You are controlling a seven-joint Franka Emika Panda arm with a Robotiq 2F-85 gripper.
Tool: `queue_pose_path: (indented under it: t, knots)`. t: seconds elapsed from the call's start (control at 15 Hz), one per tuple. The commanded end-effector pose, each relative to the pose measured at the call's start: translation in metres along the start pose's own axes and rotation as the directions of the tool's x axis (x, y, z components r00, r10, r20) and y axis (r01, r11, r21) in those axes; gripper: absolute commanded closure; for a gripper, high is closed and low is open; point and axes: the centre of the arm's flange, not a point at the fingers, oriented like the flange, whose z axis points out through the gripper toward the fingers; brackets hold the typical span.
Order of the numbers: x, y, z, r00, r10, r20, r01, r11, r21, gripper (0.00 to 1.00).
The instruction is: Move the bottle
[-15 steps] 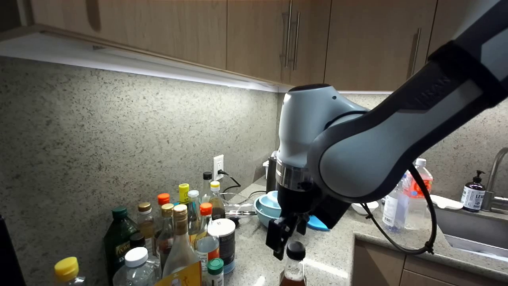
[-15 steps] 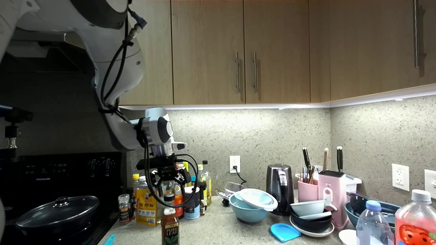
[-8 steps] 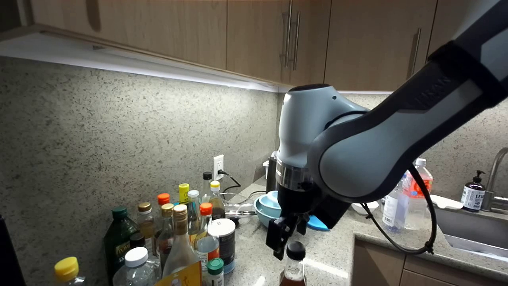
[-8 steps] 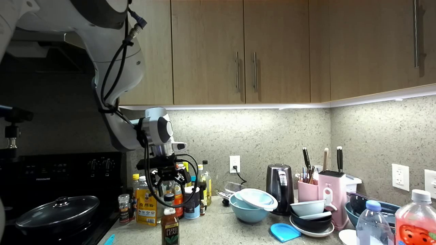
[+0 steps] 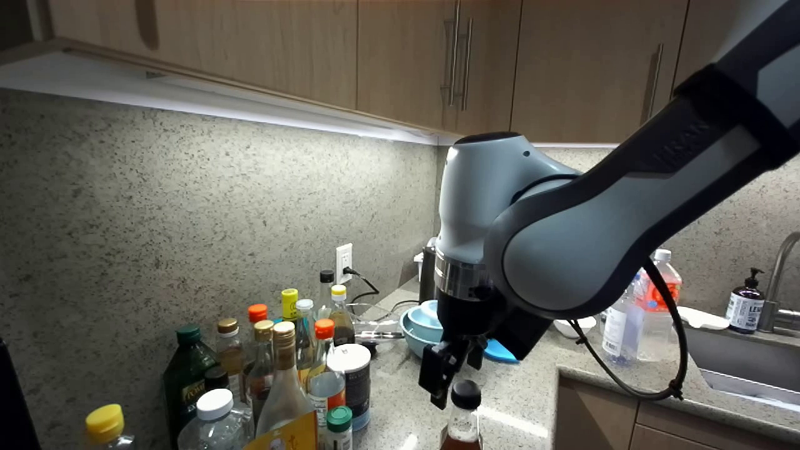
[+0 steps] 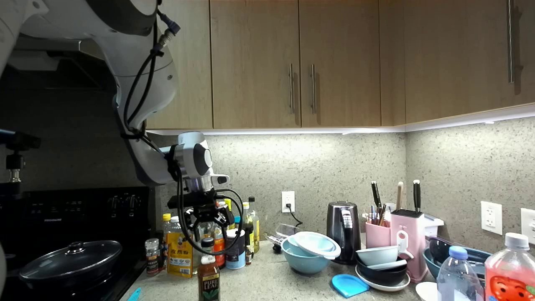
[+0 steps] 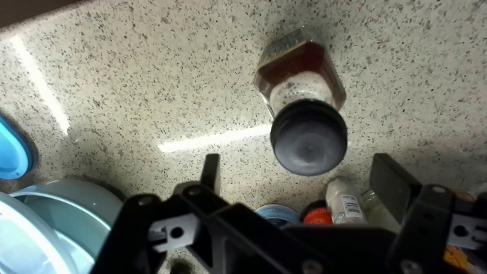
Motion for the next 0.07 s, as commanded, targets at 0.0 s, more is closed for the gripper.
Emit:
queue_pose_path:
  t: [0.0]
  knots:
    - [0.0, 0.0, 0.0, 1.0, 0.0, 0.0, 0.0, 1.0, 0.0, 0.0]
